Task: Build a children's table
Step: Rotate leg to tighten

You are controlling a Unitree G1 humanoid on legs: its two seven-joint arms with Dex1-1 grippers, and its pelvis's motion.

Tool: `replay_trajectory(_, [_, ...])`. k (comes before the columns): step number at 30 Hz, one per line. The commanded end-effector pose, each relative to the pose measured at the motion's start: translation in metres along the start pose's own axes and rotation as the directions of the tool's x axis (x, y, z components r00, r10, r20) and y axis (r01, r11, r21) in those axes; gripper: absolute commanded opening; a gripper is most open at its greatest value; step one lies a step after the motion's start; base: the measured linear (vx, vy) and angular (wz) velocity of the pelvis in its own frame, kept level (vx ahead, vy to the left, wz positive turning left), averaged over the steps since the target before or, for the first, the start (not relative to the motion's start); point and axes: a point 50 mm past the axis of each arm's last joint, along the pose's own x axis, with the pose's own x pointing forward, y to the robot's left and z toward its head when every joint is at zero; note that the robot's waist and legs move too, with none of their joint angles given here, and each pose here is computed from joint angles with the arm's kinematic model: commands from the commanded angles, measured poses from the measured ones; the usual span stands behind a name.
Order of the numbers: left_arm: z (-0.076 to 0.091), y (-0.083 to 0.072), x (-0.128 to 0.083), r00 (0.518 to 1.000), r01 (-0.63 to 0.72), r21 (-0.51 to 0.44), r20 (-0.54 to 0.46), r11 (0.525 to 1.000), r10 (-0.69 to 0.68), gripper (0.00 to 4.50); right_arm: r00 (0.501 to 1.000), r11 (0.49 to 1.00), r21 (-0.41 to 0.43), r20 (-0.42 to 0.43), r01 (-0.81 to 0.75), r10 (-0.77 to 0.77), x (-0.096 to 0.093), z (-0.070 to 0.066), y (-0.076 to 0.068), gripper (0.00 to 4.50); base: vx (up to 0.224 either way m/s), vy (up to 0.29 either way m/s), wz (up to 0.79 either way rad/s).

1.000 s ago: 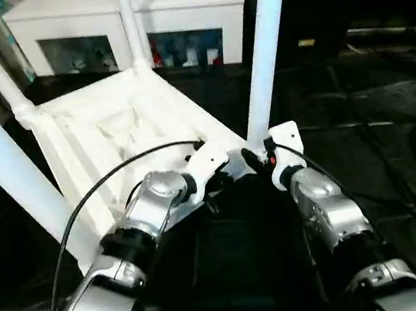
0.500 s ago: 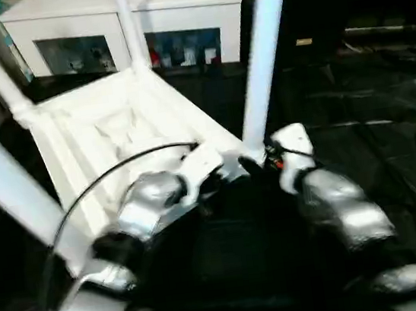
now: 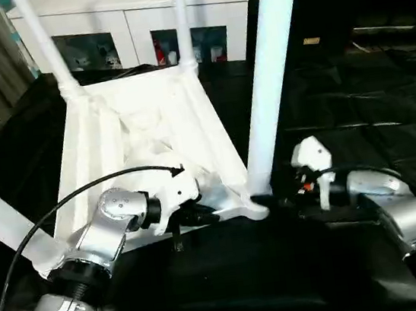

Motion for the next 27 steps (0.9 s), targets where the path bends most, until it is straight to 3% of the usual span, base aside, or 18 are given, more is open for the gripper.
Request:
replay_trajectory(1, [0.0054, -0.0054, 0.0036, 0.997, 0.03, -0.008, 0.07, 1.0, -0.029, 0.0, 0.999, 1.0, -0.019, -0.033, -0.025, 0.024, -0.0001, -0.0025, 0.0022, 3.91, 0.0, 0.0, 0.0])
replay_trajectory(5, [0.0053, -0.0062, 0.003, 0.997, 0.032, -0.016, 0.065, 0.999, -0.031, 0.0, 0.997, 0.997, -0.014, -0.031, -0.074, 0.073, 0.0012, -0.0013, 0.0063, 3.91, 0.0, 0.0, 0.0])
replay_trajectory(6, [0.0052, -0.0063, 0.0028, 0.997, 0.033, -0.016, 0.064, 0.999, -0.032, 0.0, 0.997, 0.997, -0.014, -0.032, -0.072, 0.071, 0.0012, -0.0012, 0.0058, 3.65, 0.0, 0.0, 0.0])
replay_trajectory(17, [0.0048, -0.006, 0.0016, 0.998, 0.03, -0.019, 0.052, 0.999, -0.029, 0.0, 0.997, 0.997, -0.012, -0.031, -0.072, 0.072, 0.0028, -0.0014, 0.0039, 2.82, 0.0, 0.0, 0.0])
replay_trajectory(27, [0.0004, -0.0056, 0.0009, 1.0, 0.019, -0.026, 0.023, 0.999, -0.018, 0.0, 0.997, 0.998, 0.002, -0.043, -0.068, 0.068, 0.0051, -0.0087, 0.0075, 2.67, 0.0, 0.0, 0.0])
